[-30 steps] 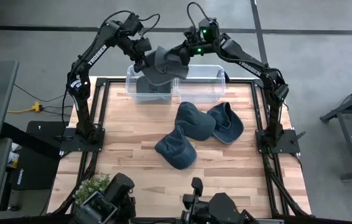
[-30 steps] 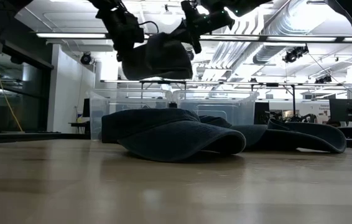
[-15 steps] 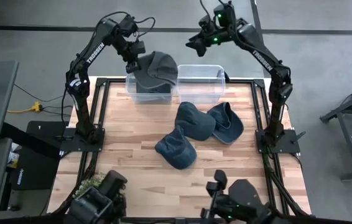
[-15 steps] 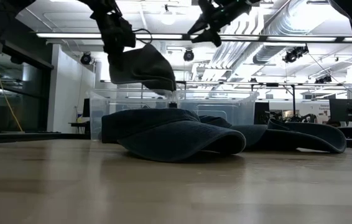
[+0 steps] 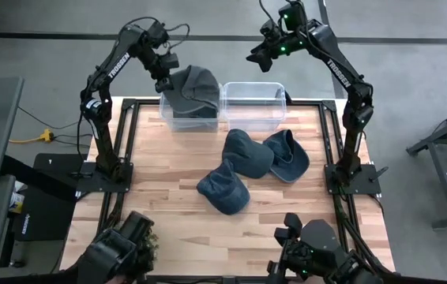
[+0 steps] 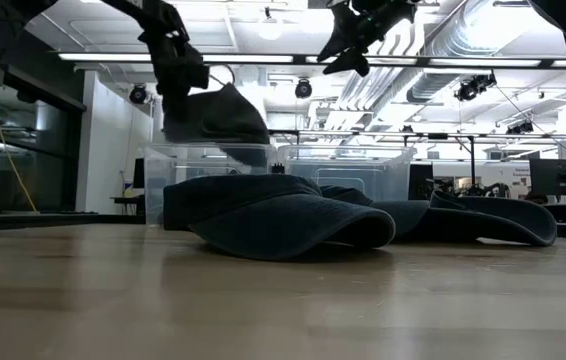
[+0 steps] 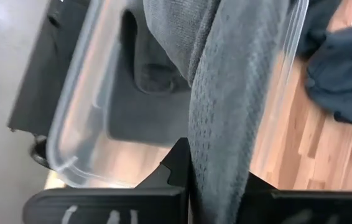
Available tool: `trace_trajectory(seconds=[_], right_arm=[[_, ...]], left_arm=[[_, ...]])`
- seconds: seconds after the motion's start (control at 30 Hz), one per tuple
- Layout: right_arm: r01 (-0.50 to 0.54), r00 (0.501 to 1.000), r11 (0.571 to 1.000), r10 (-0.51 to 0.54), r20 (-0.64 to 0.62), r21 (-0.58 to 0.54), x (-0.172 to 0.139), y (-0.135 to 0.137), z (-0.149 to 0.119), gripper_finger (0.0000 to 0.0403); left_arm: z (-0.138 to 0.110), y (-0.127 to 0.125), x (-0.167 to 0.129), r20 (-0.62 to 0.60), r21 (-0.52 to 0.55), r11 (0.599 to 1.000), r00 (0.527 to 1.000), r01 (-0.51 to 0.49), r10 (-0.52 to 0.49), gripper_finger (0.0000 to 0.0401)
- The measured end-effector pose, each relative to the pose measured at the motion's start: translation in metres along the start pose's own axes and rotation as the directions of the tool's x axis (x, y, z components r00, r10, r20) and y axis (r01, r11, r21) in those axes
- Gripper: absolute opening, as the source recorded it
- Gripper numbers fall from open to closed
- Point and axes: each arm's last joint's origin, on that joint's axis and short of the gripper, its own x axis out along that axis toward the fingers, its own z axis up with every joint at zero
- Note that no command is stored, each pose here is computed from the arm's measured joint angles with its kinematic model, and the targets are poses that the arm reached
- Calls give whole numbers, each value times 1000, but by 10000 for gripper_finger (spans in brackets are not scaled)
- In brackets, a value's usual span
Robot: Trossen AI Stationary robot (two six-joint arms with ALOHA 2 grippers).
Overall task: Pick & Place hat
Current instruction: Put the gray cap into the left transparent bin
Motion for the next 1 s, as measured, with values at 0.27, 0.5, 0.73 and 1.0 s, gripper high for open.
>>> trace_trajectory(seconds=[0.27,0.5,0.73,1.0], right_arm=[[0,1000,1000,0,-1,-10,1,0,0,209],[-2,1000,1000,2,1,-16,1,1,0,209],[-2,1000,1000,2,1,-20,2,0,0,209],[-2,1000,1000,2,1,-21,2,0,0,209]], left_arm=[[-11,4,25,-117,-20,1000,993,21,-24,7],[-5,-2,28,-136,26,1000,991,10,-7,8],[9,-15,37,-182,172,984,981,-42,74,33],[24,-32,46,-199,298,951,970,-77,141,39]])
